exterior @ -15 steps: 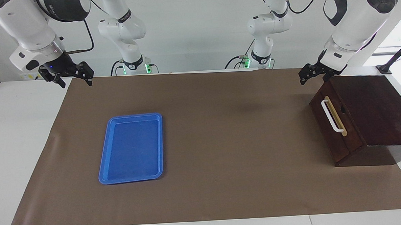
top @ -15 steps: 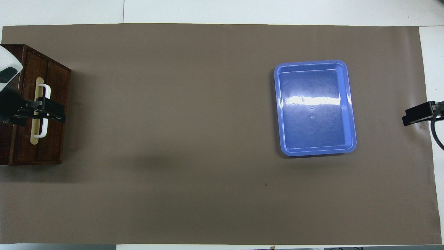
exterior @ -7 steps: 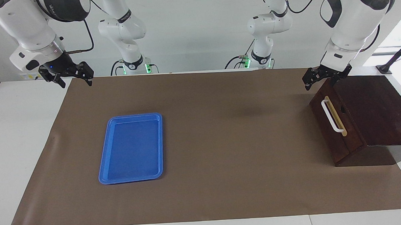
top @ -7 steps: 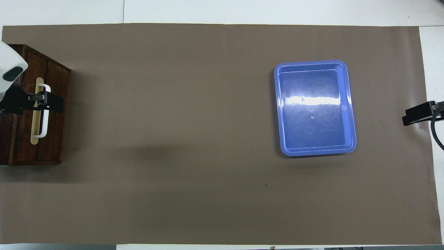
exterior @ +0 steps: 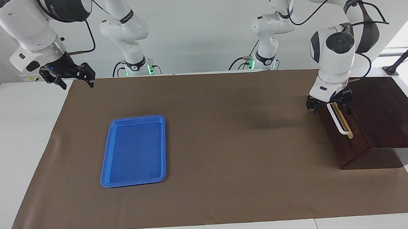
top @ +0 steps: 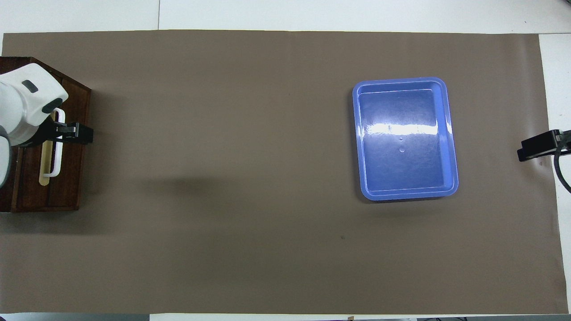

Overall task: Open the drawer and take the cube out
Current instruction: 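Pull the drawer open toward the robot with the left gripper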

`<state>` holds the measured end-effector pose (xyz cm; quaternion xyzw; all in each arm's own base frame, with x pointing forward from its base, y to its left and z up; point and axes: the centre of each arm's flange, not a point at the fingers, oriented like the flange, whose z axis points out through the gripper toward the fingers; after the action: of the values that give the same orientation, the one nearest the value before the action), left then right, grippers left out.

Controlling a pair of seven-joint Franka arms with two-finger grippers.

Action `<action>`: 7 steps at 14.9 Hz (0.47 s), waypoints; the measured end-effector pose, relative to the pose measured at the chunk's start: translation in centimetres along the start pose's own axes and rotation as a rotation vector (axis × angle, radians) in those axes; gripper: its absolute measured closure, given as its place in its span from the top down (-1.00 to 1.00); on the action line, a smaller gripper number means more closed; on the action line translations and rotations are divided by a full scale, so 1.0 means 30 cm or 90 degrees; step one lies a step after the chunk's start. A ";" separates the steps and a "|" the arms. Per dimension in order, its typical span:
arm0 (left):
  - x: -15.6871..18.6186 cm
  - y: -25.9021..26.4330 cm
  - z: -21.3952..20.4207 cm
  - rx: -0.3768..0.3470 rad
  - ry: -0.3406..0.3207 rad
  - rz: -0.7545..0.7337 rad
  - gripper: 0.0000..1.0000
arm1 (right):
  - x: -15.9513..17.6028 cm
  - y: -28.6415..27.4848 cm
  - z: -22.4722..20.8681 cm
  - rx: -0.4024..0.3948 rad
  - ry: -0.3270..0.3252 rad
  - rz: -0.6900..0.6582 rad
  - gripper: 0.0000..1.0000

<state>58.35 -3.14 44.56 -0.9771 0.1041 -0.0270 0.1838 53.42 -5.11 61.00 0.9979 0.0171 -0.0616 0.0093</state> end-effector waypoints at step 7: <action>0.017 -0.021 0.204 0.030 0.018 0.041 1.00 | 0.000 0.000 0.000 0.000 0.000 0.000 1.00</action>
<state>59.52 -0.51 39.10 -0.9681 0.1372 -0.0374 0.2061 53.42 -5.10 61.00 0.9979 0.0172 -0.0616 0.0093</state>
